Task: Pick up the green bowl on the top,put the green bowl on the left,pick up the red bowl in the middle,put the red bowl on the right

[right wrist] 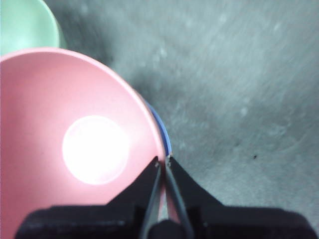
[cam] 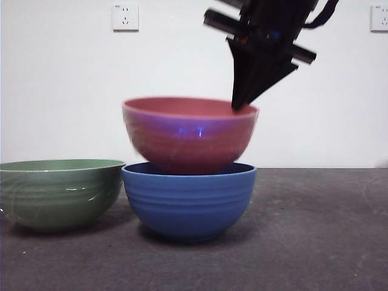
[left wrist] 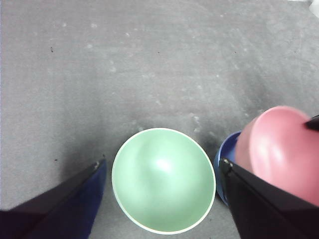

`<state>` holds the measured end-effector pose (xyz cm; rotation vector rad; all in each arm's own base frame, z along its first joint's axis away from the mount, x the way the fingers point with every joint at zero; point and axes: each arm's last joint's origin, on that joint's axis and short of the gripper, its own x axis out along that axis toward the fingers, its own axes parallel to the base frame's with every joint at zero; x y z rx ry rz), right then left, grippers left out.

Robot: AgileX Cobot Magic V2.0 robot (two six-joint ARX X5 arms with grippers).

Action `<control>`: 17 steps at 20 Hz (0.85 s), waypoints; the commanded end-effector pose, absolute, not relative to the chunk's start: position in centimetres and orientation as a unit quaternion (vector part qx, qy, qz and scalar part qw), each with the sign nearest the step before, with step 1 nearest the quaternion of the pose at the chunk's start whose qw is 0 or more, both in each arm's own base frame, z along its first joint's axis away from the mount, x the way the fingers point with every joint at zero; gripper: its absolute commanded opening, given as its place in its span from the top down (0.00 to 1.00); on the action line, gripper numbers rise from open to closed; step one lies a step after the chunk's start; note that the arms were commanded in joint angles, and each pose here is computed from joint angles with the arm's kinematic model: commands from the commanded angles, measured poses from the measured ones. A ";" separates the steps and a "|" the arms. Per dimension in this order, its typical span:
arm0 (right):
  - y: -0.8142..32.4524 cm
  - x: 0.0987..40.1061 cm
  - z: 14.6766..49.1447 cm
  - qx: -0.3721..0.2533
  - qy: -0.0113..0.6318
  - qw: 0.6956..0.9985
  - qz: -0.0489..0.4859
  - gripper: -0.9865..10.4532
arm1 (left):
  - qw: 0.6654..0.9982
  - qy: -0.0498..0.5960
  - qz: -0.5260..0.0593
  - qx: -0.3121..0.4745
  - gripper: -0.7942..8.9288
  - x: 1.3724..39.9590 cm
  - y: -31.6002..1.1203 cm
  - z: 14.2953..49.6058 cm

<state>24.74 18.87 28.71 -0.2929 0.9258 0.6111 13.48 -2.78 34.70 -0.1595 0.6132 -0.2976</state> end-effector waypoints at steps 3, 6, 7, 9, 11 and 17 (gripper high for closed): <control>16.1 23.1 32.1 -0.125 0.408 0.870 0.249 0.92 | 0.940 0.299 -0.146 -0.078 0.53 13.5 -2.8 34.6; 12.5 21.5 33.9 -0.134 0.413 0.884 0.175 0.92 | 0.942 0.290 -0.147 -0.078 0.53 13.5 -2.8 34.8; 11.3 21.0 34.2 -0.129 0.424 0.882 0.158 0.92 | 0.943 0.289 -0.147 -0.078 0.53 13.6 -2.8 34.8; 8.5 20.6 34.2 -0.114 0.460 0.873 0.112 0.92 | 0.943 0.289 -0.147 -0.078 0.53 13.6 -2.8 34.8; 6.4 20.6 33.3 -0.101 0.501 0.857 0.069 0.92 | 0.943 0.289 -0.147 -0.078 0.53 13.6 -2.8 34.8; 4.2 22.1 26.4 -0.026 0.526 0.846 0.085 0.92 | 0.943 0.289 -0.147 -0.078 0.53 13.6 -2.8 34.8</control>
